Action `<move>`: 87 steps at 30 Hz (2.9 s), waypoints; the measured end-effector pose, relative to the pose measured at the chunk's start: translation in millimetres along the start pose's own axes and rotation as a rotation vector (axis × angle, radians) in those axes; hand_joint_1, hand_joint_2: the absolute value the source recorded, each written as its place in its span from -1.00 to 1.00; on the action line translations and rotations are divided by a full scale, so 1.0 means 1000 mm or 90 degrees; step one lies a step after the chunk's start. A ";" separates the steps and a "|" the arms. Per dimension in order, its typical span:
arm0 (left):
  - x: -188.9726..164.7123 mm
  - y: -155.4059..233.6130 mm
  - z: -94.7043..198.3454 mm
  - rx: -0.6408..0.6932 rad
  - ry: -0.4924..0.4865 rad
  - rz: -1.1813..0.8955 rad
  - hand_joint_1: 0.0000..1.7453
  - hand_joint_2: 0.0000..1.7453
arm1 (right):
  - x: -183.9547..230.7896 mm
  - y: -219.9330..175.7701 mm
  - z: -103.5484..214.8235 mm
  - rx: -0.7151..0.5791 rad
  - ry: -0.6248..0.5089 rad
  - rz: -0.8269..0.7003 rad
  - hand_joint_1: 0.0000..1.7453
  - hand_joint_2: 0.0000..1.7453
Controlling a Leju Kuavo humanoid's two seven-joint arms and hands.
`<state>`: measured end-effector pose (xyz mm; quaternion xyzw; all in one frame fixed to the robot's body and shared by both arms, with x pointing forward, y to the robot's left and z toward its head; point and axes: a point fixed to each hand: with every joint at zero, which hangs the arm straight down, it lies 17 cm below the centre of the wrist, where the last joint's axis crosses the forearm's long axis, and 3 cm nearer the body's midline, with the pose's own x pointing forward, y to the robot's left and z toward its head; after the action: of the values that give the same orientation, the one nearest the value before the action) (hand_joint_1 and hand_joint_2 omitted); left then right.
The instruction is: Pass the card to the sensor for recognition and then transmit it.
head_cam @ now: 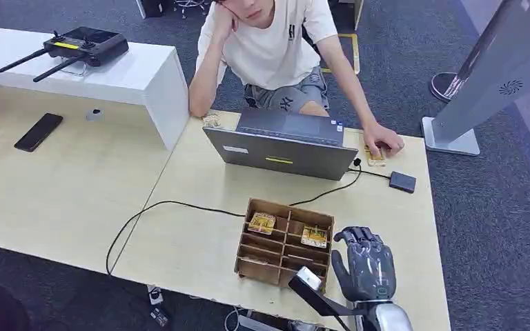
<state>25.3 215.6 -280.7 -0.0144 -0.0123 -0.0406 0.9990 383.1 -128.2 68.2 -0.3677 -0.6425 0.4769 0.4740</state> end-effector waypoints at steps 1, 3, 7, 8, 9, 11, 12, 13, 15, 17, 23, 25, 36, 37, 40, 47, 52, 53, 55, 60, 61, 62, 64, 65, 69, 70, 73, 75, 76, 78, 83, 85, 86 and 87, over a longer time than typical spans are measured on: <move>0.000 0.000 0.000 0.000 0.000 0.000 -1.00 1.00 | 0.000 0.000 0.000 0.000 0.000 0.000 0.00 1.00; 0.000 0.000 0.000 0.000 0.000 0.000 -1.00 1.00 | 0.000 -0.002 0.000 -0.003 0.001 -0.003 0.02 1.00; 0.000 0.000 0.000 0.000 0.000 0.000 -1.00 1.00 | 0.000 -0.008 -0.002 -0.007 0.002 -0.030 0.00 1.00; 0.000 -0.001 0.000 -0.001 0.000 0.000 -1.00 1.00 | 0.002 -0.009 -0.002 -0.005 -0.001 -0.047 0.00 1.00; 0.000 0.000 0.000 0.000 0.000 0.000 -1.00 1.00 | 0.006 -0.011 -0.003 -0.004 -0.007 -0.063 -0.02 1.00; 0.000 0.001 0.000 0.002 0.000 0.001 -1.00 1.00 | 0.013 -0.019 -0.003 -0.007 -0.018 -0.092 0.00 1.00; 0.000 0.001 0.000 0.002 -0.001 0.001 -1.00 1.00 | 0.016 -0.024 -0.004 -0.011 -0.023 -0.102 -0.02 1.00; 0.000 0.002 0.000 0.003 -0.001 0.002 -1.00 1.00 | 0.019 -0.028 -0.004 -0.017 -0.028 -0.110 -0.04 1.00; 0.001 0.002 0.000 0.004 -0.002 0.004 -1.00 1.00 | 0.026 -0.039 -0.006 -0.030 -0.039 -0.124 -0.04 1.00; 0.002 0.001 0.000 0.004 -0.004 0.006 -1.00 1.00 | 0.035 -0.048 -0.006 -0.038 -0.055 -0.137 -0.10 1.00; 0.002 -0.001 0.000 0.002 -0.004 0.011 -1.00 1.00 | 0.054 -0.050 -0.003 -0.026 -0.087 -0.158 -0.06 1.00; 0.002 -0.001 0.000 0.002 -0.005 0.014 -1.00 1.00 | 0.062 -0.045 0.000 -0.012 -0.097 -0.160 -0.04 1.00; 0.003 0.000 0.000 0.003 -0.007 0.013 -1.00 1.00 | 0.076 -0.007 0.007 0.043 -0.117 -0.130 -0.02 1.00; 0.003 0.000 0.000 0.003 -0.008 0.013 -1.00 1.00 | 0.075 -0.005 0.006 0.045 -0.116 -0.126 -0.02 1.00; 0.003 0.001 0.000 0.004 -0.007 0.012 -1.00 1.00 | 0.069 0.002 0.004 0.049 -0.108 -0.109 -0.02 1.00; 0.003 0.001 0.000 0.005 -0.007 0.006 -1.00 1.00 | 0.060 0.010 -0.001 0.052 -0.098 -0.084 0.02 1.00; 0.003 0.001 0.000 0.005 -0.007 0.006 -1.00 1.00 | 0.056 0.015 -0.002 0.059 -0.089 -0.078 0.04 1.00; 0.003 0.001 0.000 0.005 -0.007 0.006 -1.00 1.00 | 0.055 0.016 -0.002 0.060 -0.088 -0.077 0.06 1.00; 0.003 0.001 0.000 0.005 -0.007 0.006 -1.00 1.00 | 0.055 0.019 -0.001 0.063 -0.086 -0.077 0.04 1.00; 0.003 0.002 0.000 0.006 -0.007 0.006 -1.00 1.00 | 0.054 0.023 0.000 0.069 -0.084 -0.077 0.04 1.00; 0.003 0.002 0.000 0.006 -0.007 0.006 -1.00 1.00 | 0.054 0.023 0.000 0.070 -0.084 -0.076 0.04 1.00; 0.003 0.002 0.000 0.006 -0.007 0.006 -1.00 1.00 | 0.054 0.023 0.000 0.070 -0.083 -0.076 0.10 1.00; 0.003 0.002 0.000 0.006 -0.007 0.006 -1.00 1.00 | 0.054 0.024 0.000 0.071 -0.083 -0.076 0.08 1.00; 0.003 0.002 0.000 0.006 -0.007 0.006 -1.00 1.00 | 0.054 0.024 0.000 0.071 -0.083 -0.076 0.06 1.00; 0.003 0.002 0.000 0.006 -0.007 0.006 -1.00 1.00 | 0.053 0.025 0.001 0.074 -0.082 -0.076 0.06 1.00; 0.003 0.002 0.000 0.006 -0.007 0.006 -1.00 1.00 | 0.053 0.025 0.001 0.074 -0.082 -0.076 0.02 1.00; 0.003 0.002 0.000 0.006 -0.007 0.006 -1.00 1.00 | 0.053 0.025 0.001 0.074 -0.082 -0.075 -0.04 1.00; 0.003 0.002 0.000 0.006 -0.007 0.006 -1.00 1.00 | 0.053 0.025 0.001 0.074 -0.082 -0.075 -0.04 1.00; 0.003 0.002 0.000 0.006 -0.007 0.006 -1.00 1.00 | 0.053 0.025 0.001 0.074 -0.082 -0.075 -0.04 1.00; 0.003 0.002 0.000 0.006 -0.007 0.006 -1.00 1.00 | 0.053 0.025 0.001 0.074 -0.082 -0.075 -0.06 1.00; 0.003 0.002 0.000 0.006 -0.007 0.006 -1.00 1.00 | 0.054 0.025 0.001 0.073 -0.083 -0.076 0.00 1.00; 0.003 0.002 0.000 0.006 -0.007 0.006 -1.00 1.00 | 0.054 0.024 0.000 0.073 -0.083 -0.076 0.00 1.00; 0.003 0.002 0.000 0.006 -0.007 0.006 -1.00 1.00 | 0.054 0.024 0.000 0.072 -0.083 -0.077 0.02 1.00; 0.003 0.002 0.000 0.006 -0.007 0.006 -1.00 1.00 | 0.055 0.024 0.000 0.072 -0.083 -0.077 0.04 1.00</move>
<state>28.3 217.2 -280.8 -0.0100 -0.0180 -0.0355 0.9992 368.6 -70.9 59.4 -0.2690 -0.6652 0.5057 0.4789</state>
